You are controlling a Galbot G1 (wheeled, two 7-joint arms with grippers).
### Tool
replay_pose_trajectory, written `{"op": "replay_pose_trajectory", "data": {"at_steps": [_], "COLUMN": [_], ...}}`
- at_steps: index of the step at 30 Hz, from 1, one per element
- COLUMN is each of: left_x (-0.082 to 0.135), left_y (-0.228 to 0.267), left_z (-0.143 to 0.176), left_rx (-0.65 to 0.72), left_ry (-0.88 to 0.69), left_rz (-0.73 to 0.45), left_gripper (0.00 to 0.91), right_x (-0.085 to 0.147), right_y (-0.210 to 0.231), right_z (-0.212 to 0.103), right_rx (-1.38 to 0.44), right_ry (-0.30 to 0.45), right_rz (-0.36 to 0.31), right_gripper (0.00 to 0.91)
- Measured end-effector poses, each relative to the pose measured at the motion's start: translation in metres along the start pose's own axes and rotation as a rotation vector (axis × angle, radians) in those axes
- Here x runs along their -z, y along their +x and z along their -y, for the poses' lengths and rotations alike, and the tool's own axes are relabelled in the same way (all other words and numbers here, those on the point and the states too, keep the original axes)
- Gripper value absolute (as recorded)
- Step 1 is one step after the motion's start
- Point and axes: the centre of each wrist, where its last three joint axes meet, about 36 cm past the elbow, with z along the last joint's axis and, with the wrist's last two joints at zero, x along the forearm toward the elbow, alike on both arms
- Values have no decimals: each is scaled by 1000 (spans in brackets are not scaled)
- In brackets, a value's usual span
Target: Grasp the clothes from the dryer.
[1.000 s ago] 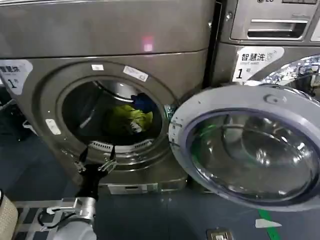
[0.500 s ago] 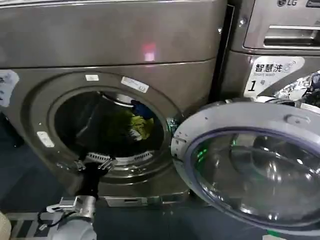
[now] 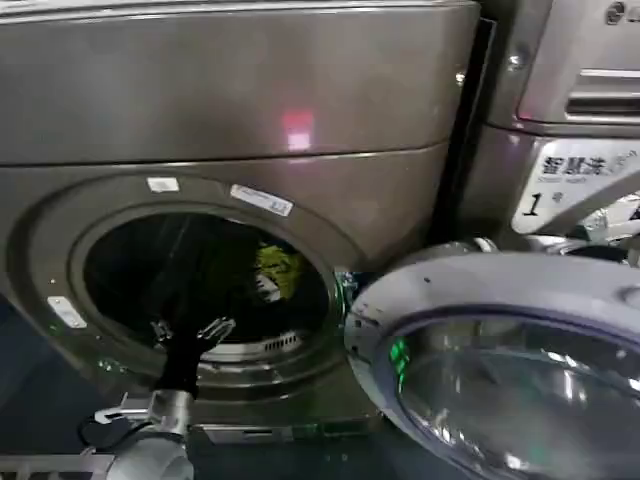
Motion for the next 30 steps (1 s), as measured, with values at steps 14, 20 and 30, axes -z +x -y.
{"op": "replay_pose_trajectory", "data": {"at_steps": [14, 20, 30], "left_x": [-14, -37, -57], "left_y": [-42, -102, -213], "left_z": [-1, -3, 0], "left_rx": [-39, -36, -35], "left_ry": [10, 21, 44], "left_rz": [-2, 1, 4], "left_gripper": [907, 907, 907], "right_x": [17, 24, 32], "right_y": [-3, -3, -5], "right_z": [-5, -3, 2], "right_rx": [-15, -12, 0], "right_ry": [34, 65, 89], "right_rz": [-9, -2, 19], "right_gripper": [907, 907, 907]}}
